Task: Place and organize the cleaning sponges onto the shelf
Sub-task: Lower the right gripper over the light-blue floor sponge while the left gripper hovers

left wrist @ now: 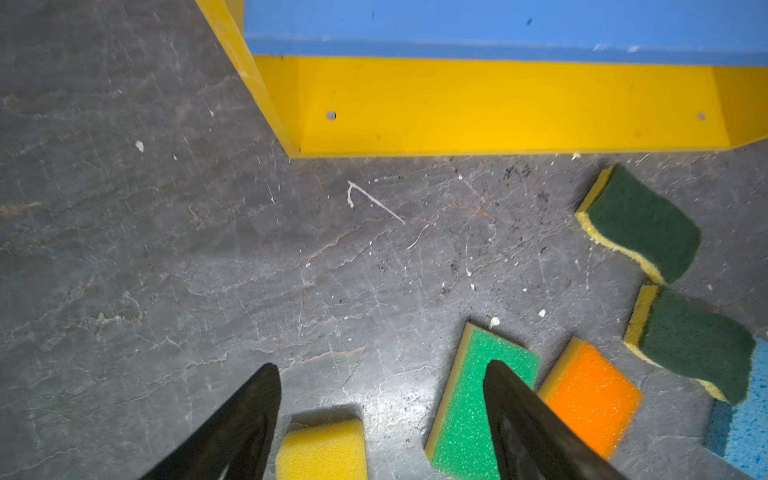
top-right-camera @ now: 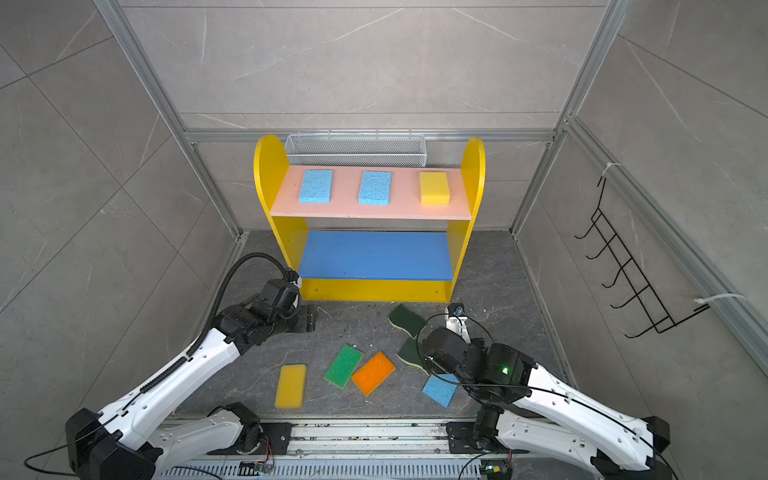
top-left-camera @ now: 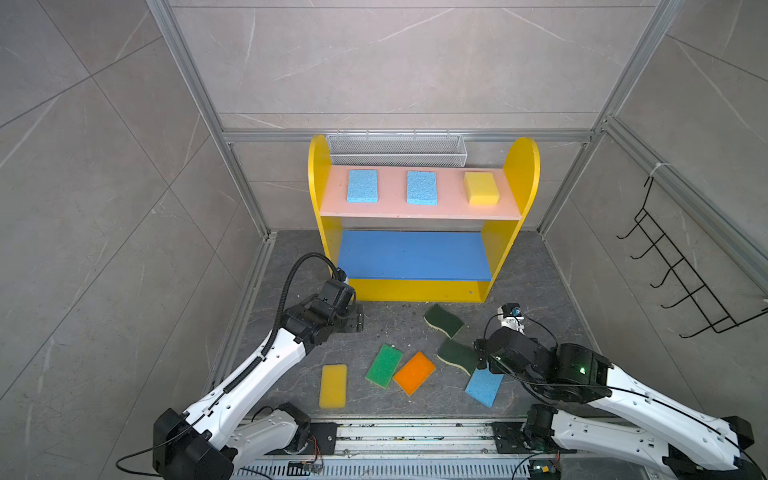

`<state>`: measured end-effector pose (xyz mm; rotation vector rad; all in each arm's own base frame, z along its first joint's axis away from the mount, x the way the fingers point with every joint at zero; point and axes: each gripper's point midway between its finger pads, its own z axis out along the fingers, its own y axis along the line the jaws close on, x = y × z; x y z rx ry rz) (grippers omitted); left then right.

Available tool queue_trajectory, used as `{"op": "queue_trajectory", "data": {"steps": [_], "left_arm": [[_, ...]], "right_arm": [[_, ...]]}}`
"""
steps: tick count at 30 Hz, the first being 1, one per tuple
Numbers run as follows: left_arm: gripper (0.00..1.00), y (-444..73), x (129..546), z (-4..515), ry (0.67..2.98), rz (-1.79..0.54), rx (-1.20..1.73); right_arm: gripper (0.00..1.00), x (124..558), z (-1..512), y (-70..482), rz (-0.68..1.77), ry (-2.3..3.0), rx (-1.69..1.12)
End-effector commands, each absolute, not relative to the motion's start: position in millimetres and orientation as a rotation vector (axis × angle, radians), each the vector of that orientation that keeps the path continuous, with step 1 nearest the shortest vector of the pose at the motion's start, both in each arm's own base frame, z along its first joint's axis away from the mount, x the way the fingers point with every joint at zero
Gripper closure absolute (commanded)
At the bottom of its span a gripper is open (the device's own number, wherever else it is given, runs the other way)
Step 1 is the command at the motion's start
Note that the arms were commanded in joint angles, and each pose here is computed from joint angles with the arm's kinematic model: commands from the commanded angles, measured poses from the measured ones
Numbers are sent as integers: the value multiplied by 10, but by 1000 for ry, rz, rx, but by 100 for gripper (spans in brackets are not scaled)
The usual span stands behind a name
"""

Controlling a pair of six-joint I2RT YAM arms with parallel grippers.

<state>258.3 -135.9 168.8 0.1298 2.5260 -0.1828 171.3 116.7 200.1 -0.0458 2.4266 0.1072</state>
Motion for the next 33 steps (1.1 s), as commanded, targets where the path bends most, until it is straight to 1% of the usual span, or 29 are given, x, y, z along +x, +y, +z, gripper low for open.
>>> {"op": "queue_trajectory", "data": {"steps": [1, 3, 7, 14, 18, 23, 29, 33], "left_arm": [[21, -1448, 2580, 1659, 2506, -247, 99], [21, -1417, 2558, 1649, 2485, -256, 72], [21, -1353, 2497, 1555, 2478, -265, 18], [21, -1340, 2445, 1485, 2487, -286, -7], [21, -1363, 2421, 1379, 2525, -283, -1], [21, -1383, 2401, 1290, 2545, -291, 4], [21, -1379, 2373, 1292, 2562, -282, 20], [21, -1318, 2294, 1321, 2594, -242, 50]], "right_arm": [[0, 1781, 1848, 1256, 80, 2435, -52], [0, 1823, 1754, 1338, 90, 2448, -68], [0, 1969, 1546, 1531, 192, 2503, -67], [0, 2124, 1509, 1732, 210, 2527, -106], [0, 2075, 1302, 1631, 159, 2584, -44], [0, 2027, 1107, 1495, 154, 2631, 19], [0, 1950, 855, 1322, 89, 2704, 84], [0, 1878, 814, 1207, 83, 2721, 141]]}}
